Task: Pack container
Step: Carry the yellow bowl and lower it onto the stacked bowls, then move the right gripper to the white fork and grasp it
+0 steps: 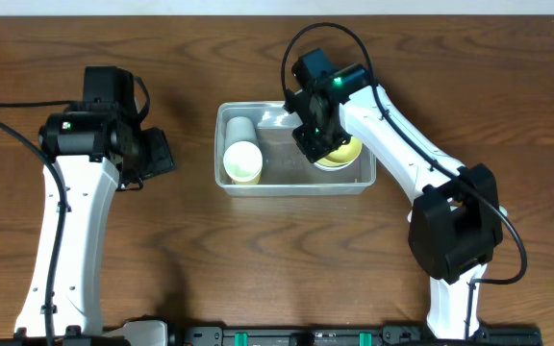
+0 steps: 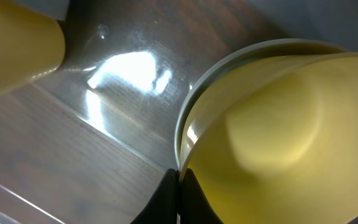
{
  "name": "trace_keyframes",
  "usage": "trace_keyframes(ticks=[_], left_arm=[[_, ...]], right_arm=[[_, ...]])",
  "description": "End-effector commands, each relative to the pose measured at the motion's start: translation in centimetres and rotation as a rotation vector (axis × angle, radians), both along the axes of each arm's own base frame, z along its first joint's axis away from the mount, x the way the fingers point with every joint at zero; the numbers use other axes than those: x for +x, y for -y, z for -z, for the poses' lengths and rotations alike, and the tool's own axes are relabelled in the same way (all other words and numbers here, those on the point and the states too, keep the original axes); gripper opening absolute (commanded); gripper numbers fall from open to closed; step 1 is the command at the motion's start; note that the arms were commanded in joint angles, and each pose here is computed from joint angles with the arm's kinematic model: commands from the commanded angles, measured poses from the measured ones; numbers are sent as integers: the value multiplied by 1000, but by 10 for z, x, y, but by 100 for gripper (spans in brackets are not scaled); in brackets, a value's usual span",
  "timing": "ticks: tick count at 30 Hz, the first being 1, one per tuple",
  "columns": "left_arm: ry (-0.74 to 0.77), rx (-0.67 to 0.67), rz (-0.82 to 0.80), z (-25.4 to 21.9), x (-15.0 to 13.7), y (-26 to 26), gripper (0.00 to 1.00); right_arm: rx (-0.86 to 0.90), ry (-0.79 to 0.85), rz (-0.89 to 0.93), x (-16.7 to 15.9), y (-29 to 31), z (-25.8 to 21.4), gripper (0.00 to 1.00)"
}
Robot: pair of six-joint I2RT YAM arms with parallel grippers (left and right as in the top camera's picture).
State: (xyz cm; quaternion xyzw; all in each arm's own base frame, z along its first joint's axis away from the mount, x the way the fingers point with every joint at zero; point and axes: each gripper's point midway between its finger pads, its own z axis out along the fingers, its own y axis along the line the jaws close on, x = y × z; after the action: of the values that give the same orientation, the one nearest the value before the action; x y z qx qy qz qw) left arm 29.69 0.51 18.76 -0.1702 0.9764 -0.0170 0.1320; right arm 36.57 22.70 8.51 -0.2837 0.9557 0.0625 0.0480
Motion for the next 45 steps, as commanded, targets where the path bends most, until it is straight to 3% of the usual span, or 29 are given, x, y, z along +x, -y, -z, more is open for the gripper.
trace_keyframes(ticks=[1, 8, 15, 16, 17, 18, 20, 27, 34, 37, 45], left_arm=[[-7, 4, 4, 1, -2, -2, 61], [-7, 4, 3, 1, -2, -2, 61], [-8, 4, 3, 1, -2, -2, 61], [-10, 4, 4, 1, -2, -2, 61], [-11, 4, 4, 2, -2, -2, 61], [-13, 4, 4, 2, -3, -2, 61], [-15, 4, 4, 2, -3, -2, 61], [-14, 4, 4, 2, -3, -2, 61], [-15, 4, 4, 2, -3, -2, 61], [-15, 4, 4, 2, -3, -2, 61], [-19, 3, 4, 2, -4, -2, 61]], right_arm=[[-11, 44, -11, 5, 2, -12, 1], [-6, 129, -11, 10, 7, -44, 1], [-16, 112, -11, 6, 9, -41, 3], [-17, 111, -11, 6, 9, -41, 15], [-17, 110, -12, 5, 9, -41, 34], [-18, 109, -12, 5, 9, -41, 45], [-18, 108, -11, 5, 9, -41, 50], [-24, 105, 62, 7, 16, -42, 49], [-75, 221, 614, 36, 96, -80, 55], [-37, 238, 838, 44, 149, -98, 66], [-57, 100, 1111, 31, 250, -68, 68]])
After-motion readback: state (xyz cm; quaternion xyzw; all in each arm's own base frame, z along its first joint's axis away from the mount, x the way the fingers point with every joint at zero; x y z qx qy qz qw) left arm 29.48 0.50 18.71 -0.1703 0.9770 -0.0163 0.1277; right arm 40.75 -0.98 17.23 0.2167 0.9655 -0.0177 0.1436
